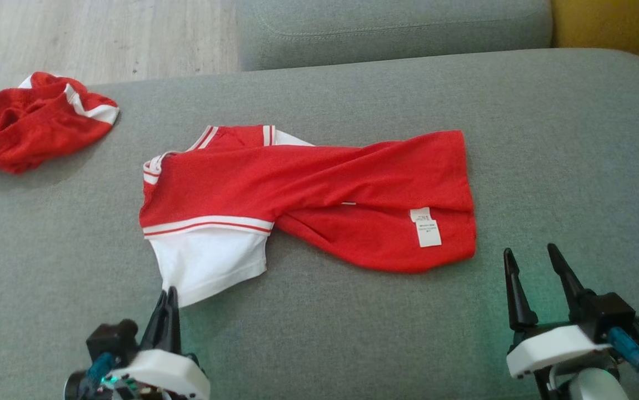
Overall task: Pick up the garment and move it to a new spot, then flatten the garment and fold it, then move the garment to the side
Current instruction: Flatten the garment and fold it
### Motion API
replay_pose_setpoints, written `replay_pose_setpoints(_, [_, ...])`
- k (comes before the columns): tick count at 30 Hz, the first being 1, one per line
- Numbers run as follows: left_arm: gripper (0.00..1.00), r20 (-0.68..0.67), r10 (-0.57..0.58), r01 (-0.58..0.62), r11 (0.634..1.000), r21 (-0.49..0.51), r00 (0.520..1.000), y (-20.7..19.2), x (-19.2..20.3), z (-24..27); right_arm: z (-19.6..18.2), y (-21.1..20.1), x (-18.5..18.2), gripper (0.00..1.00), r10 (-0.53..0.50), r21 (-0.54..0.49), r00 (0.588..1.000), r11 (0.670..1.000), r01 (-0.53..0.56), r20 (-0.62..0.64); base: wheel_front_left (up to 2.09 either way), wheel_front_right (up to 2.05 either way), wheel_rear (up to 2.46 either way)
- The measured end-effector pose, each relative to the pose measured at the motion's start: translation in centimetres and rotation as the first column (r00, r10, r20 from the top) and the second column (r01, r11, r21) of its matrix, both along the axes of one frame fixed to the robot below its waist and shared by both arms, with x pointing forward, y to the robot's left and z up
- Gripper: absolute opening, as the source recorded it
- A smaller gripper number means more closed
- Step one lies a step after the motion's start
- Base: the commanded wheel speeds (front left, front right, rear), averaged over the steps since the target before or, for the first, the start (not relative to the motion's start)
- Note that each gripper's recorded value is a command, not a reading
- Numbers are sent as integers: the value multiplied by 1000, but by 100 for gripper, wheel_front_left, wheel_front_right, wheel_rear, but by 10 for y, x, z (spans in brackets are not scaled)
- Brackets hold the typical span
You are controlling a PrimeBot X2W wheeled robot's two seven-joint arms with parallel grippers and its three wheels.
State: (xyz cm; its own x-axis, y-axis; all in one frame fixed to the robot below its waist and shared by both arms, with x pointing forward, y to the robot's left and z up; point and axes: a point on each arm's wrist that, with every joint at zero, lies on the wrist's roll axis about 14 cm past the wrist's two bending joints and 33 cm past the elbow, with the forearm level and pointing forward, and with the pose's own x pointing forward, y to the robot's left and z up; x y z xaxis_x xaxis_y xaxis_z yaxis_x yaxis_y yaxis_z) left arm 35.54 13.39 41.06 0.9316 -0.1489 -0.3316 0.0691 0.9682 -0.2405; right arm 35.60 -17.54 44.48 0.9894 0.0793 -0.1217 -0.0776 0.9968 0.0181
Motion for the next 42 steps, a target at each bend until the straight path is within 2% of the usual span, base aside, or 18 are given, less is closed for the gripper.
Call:
replay_pose_setpoints(1, [20, -2, 5, -5, 1000, -3, 1000, 0, 0, -2, 0, -1, -1, 100, -1, -1, 1000, 1000, 1, -1, 0, 0, 0])
replay_pose_setpoints(2, [100, 2, 14, -14, 1000, 2, 1000, 1, -1, -5, 0, -1, -1, 100, -3, -2, 1000, 1000, 3, 0, 0, 0, 0])
replay_pose_setpoints(14, [100, 95, 73, -74, 997, 3, 993, 16, -6, 13, 10, 3, -11, 100, 11, -8, 999, 1000, -11, 32, 0, 0, 0])
replay_pose_setpoints(27, [100, 139, 91, -87, 996, -35, 986, 9, -49, 21, 21, 21, -20, 100, 61, 14, 996, 998, -62, 69, 0, 0, 0])
replay_pose_setpoints(42, [100, 174, 103, -98, 995, -37, 979, 11, -50, 30, 13, 36, -26, 100, 104, 38, 994, 994, -106, 45, 0, 0, 0])
